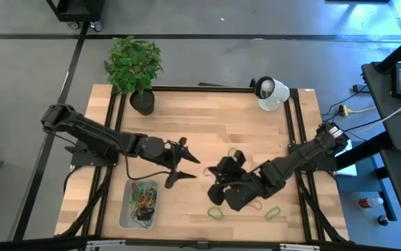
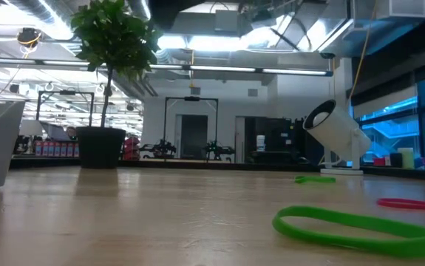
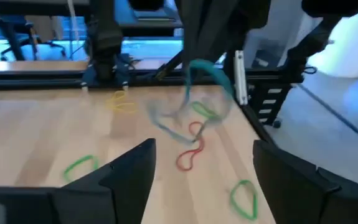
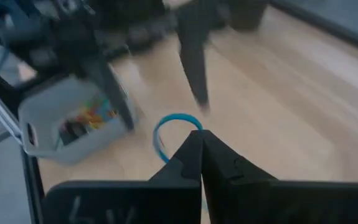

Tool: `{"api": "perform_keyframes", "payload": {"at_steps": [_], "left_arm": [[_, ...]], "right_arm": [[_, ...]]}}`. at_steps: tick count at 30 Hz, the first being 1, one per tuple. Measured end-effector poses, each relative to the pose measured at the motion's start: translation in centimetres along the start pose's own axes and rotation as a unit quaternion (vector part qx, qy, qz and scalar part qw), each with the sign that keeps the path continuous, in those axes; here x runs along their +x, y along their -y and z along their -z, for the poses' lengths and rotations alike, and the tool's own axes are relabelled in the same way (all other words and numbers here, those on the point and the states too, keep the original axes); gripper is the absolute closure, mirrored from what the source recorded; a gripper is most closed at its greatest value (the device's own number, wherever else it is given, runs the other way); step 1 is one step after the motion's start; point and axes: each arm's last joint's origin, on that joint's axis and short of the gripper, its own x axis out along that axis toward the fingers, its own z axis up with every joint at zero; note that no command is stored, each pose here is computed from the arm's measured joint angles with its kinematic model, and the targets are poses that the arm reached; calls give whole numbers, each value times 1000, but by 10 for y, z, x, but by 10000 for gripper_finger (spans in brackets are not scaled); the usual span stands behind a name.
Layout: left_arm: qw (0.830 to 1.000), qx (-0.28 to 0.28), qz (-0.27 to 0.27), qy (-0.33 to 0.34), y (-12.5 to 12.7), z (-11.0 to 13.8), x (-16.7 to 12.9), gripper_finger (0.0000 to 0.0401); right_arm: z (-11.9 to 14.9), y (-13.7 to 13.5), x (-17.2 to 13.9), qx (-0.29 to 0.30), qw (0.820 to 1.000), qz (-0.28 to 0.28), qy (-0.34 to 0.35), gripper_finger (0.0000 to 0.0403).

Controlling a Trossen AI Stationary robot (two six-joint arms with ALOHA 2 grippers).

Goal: Pick and place rubber bands into bin
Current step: Put the blue rubber band into the bin

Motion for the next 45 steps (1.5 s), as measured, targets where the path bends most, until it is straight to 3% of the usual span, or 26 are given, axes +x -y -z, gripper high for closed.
{"api": "perform_keyframes", "payload": {"at_steps": [5,11,14,19,21,27,33,40,45], "left_arm": [[998,-23,34,44,4,3,18,141],[998,-32,-7,50,0,10,29,152],[999,-32,-8,34,-1,13,30,200],[999,-32,-10,19,-3,16,31,352],[999,-38,-9,15,-3,17,31,386],[999,-40,-10,-4,-3,19,29,397],[997,-59,-45,-34,-5,16,14,398],[991,-70,-83,-76,3,7,-23,399],[975,-79,-109,-179,26,-4,-61,399]], "right_arm": [[-13,-2,9,-11,999,-16,28,403],[-16,-1,12,-16,999,-15,33,403],[-16,-1,12,-17,999,-15,32,403],[-15,-1,12,-18,999,-14,32,403],[-15,-1,12,-19,999,-13,31,401],[-13,2,12,0,1000,-7,17,371],[-5,9,12,13,1000,15,-23,306],[3,11,7,-8,998,22,-59,251],[17,14,8,-32,996,32,-77,246]]}}
